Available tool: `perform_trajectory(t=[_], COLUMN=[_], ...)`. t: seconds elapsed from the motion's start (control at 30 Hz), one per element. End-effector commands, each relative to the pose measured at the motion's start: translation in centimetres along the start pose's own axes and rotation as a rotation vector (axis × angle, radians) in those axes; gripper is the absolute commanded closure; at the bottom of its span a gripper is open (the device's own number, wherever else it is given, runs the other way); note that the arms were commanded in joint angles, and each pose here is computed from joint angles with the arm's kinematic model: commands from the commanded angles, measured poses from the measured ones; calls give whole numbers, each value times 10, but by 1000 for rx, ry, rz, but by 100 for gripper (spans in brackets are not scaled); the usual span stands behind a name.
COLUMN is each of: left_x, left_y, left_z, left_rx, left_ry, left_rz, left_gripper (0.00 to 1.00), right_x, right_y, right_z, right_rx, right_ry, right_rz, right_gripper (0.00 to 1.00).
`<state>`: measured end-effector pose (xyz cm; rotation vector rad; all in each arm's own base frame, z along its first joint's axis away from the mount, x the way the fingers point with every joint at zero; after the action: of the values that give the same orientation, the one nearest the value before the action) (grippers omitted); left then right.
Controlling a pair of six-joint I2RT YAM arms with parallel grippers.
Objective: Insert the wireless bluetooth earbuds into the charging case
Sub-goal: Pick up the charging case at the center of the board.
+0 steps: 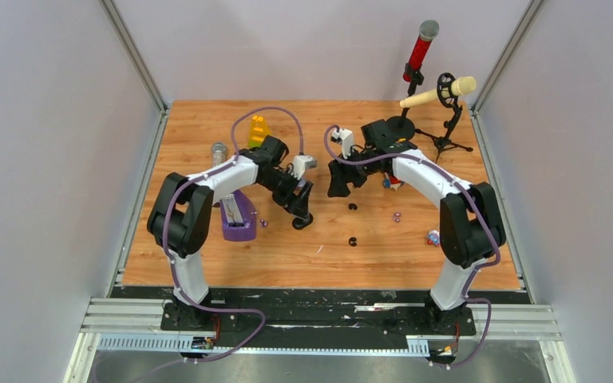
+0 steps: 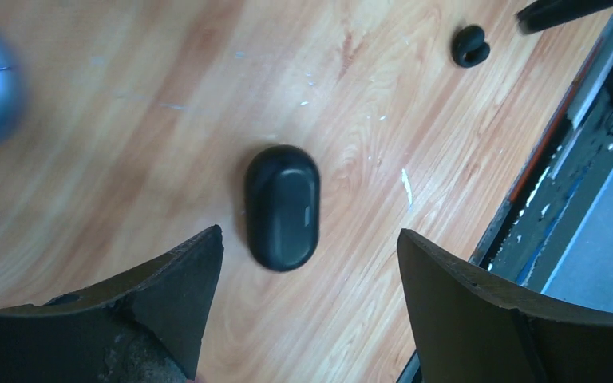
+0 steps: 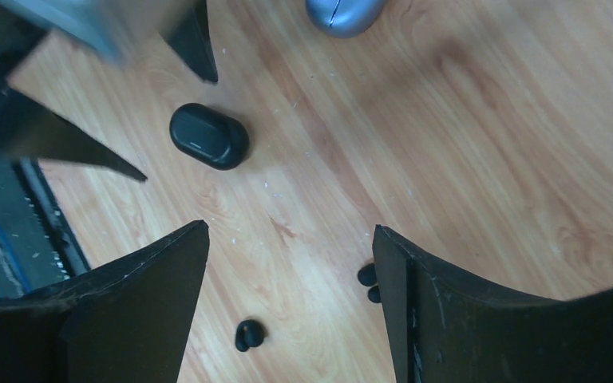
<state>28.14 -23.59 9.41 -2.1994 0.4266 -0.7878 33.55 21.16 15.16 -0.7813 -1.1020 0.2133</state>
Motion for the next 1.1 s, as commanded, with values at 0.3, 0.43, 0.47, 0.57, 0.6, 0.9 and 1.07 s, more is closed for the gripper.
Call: perform_trajectory(t=[0.3,0.43,0.47,0.57,0.6,0.9,1.07], left_x=[26,29,29,30,29,31,33], left_y=[-80,-96,-103,-115,-119,-135,-145], left_z=[17,17,17,15,13,3,4], left_rx=[31,5,-8,-19,-20,5,48], left_ry=[-14,-13,-13,-2,5,55,57], left_rz=[-277,-325,-344,-378,-390,-430,-462], left_gripper=[11,10,10,10,9,0,0], right_x=[0,-3,-4,-6,-7,-17,-24], right_y=[43,60,63,72,75,106,115], right_z=[26,32,33,38,39,51,58], right_rx=[142,161,169,184,186,179,154], right_ry=[189,218,227,229,227,258,280], right_rz=[80,109,116,132,140,212,243], right_gripper=[19,13,12,6,6,11,15])
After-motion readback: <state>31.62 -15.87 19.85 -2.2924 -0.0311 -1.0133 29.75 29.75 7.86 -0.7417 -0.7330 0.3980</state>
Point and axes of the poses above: each gripper's point midway between its finger pads, its own y axis out along the fingers, its own z axis along the line the jaws close on, x = y × z, the point moved 5 cm from there along -y, back along the fingers, and after that the axes turned 6 degrees about -y, right-handed, at the moved point
